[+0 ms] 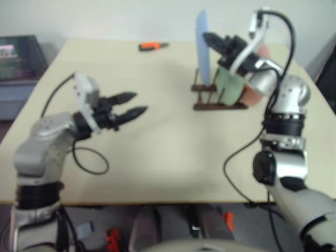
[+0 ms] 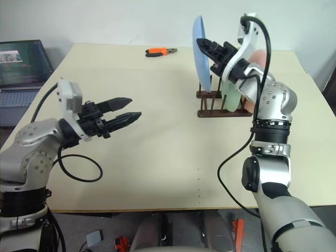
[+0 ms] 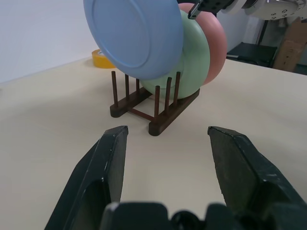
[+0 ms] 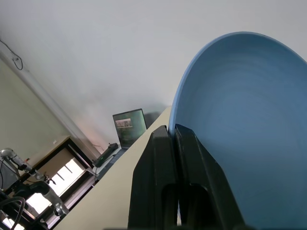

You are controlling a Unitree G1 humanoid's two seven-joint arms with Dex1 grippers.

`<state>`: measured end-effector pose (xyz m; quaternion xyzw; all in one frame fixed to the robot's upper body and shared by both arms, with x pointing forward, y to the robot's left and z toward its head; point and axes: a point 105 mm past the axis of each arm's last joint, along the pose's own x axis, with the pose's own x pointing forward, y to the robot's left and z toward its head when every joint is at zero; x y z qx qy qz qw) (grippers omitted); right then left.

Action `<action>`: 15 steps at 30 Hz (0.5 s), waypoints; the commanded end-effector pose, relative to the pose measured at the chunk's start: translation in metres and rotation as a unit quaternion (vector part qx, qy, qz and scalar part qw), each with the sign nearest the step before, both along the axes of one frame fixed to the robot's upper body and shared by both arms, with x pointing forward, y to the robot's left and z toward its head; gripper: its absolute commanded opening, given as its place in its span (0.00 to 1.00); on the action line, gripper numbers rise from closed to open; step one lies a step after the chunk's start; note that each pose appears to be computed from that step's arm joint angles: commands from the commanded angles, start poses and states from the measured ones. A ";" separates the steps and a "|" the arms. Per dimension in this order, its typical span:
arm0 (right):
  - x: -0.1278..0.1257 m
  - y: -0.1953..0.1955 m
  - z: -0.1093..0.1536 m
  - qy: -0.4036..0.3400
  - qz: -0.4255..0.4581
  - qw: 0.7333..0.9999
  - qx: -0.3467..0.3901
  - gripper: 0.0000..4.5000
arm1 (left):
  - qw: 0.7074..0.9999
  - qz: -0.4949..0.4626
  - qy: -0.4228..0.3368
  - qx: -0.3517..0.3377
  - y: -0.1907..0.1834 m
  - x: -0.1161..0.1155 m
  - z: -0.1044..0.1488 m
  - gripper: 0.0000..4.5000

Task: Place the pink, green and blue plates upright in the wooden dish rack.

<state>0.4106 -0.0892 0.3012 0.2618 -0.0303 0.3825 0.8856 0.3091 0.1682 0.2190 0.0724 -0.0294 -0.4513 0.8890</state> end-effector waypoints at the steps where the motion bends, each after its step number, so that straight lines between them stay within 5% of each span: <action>1: -0.005 -0.005 0.019 -0.028 -0.001 1.000 0.013 0.00 | 1.000 -0.007 -0.025 0.010 -0.005 -0.005 0.009 0.65; 15: 0.003 -0.021 0.013 -0.001 -0.017 1.000 0.022 0.00 | 1.000 -0.004 -0.021 0.016 -0.006 -0.003 0.006 0.65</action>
